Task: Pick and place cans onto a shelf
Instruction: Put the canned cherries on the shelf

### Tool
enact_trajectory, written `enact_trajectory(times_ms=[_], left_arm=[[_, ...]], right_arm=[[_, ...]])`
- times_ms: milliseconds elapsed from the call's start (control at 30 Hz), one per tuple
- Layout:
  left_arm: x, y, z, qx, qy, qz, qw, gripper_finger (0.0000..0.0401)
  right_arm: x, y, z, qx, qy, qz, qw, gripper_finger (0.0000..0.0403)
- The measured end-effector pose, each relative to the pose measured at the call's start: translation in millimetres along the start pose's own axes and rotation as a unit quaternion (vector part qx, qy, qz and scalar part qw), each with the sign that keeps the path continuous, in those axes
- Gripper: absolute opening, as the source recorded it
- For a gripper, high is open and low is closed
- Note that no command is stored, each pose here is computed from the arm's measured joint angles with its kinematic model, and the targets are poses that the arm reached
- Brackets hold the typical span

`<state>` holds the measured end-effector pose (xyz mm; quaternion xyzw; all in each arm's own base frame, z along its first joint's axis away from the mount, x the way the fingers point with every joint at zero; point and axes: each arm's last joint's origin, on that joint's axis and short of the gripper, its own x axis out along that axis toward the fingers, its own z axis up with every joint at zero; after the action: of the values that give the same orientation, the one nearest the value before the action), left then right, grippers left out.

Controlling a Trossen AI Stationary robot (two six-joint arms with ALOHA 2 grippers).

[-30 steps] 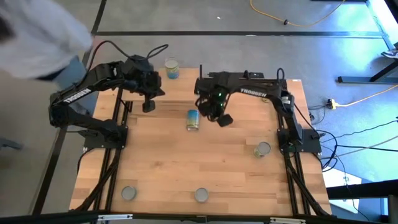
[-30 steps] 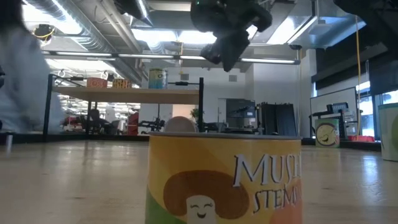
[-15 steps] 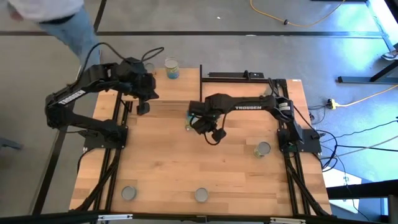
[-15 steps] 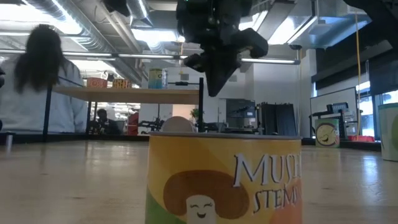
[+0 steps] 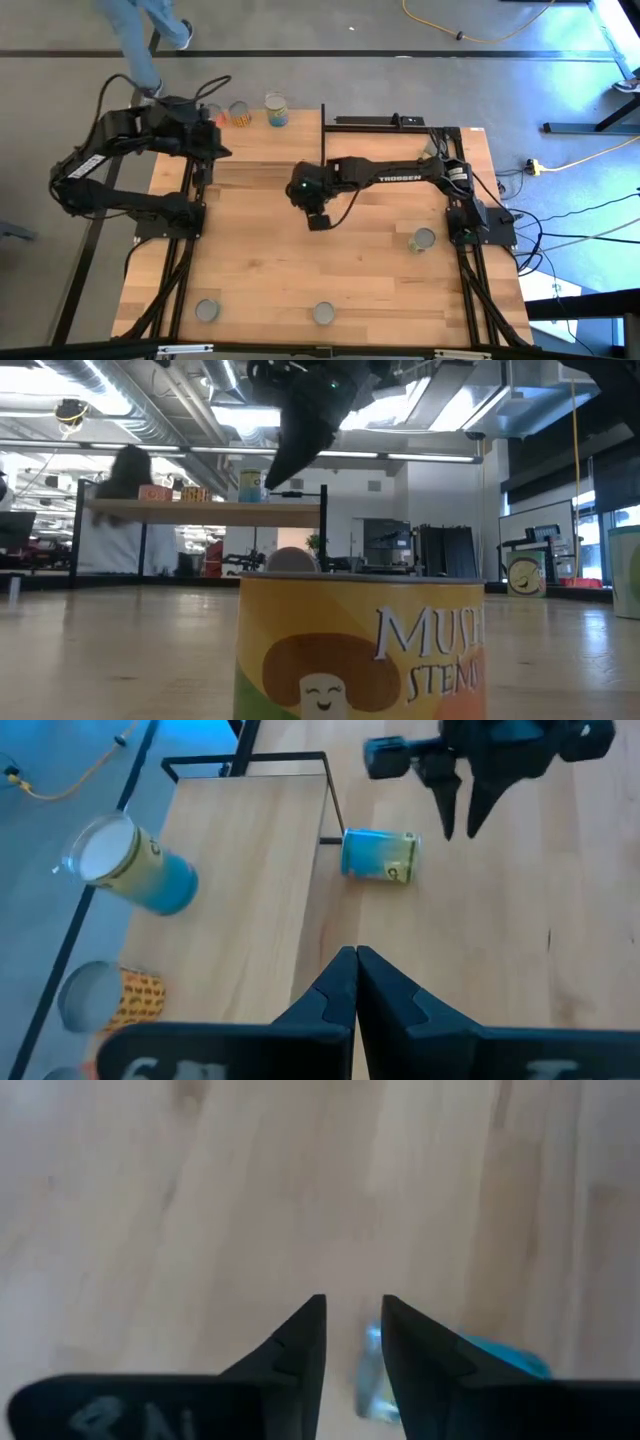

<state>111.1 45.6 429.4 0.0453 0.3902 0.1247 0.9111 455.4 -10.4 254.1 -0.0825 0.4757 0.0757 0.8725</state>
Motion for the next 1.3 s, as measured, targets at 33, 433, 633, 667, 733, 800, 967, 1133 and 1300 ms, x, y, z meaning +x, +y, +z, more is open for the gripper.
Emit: enact_trajectory(times_ms=[33, 433, 633, 667, 733, 800, 967, 1133, 1300], left_arm=[[-3.4, -0.6, -1.8, 0.000, -0.005, 0.000, 1.000, 0.0000], [-28.0, -5.0, -16.6, 0.002, -0.041, 0.008, 0.999, 0.0000], [-29.0, -5.2, -17.2, 0.002, -0.043, 0.009, 0.999, 0.0000], [-29.0, -5.2, -17.2, 0.002, -0.043, 0.009, 0.999, 0.0000], [-29.0, -5.2, -17.2, 0.002, -0.043, 0.009, 0.999, 0.0000], [-29.0, -5.2, -17.2, 0.003, -0.043, 0.009, 0.999, 0.0000], [-29.0, -5.3, -17.6, 0.003, -0.041, 0.008, 0.999, 0.0000], [-28.9, -5.4, -18.1, 0.004, -0.039, 0.008, 0.999, 0.0000], [-28.9, -5.5, -18.1, 0.004, -0.038, 0.008, 0.999, 0.0000]], right_arm=[[2.0, 5.0, -0.4, -0.003, 0.003, 0.003, 1.000, 0.0100], [34.2, 52.5, -26.0, -0.023, 0.079, -0.192, 0.978, 0.0101], [41.8, 52.5, -32.4, 0.010, 0.069, -0.217, 0.974, 0.0101], [42.1, 51.9, -32.2, 0.010, 0.067, -0.229, 0.971, 0.0101], [42.0, 50.7, -33.1, 0.009, 0.070, -0.250, 0.966, 0.0101], [42.1, 50.4, -32.9, 0.011, 0.068, -0.248, 0.966, 0.0101], [43.0, 51.5, -31.0, 0.041, 0.050, -0.220, 0.973, 0.0101], [46.7, 50.8, -30.2, 0.045, 0.043, -0.224, 0.973, 0.0101], [63.7, 51.8, -37.1, 0.036, 0.065, -0.223, 0.972, 0.0101]])
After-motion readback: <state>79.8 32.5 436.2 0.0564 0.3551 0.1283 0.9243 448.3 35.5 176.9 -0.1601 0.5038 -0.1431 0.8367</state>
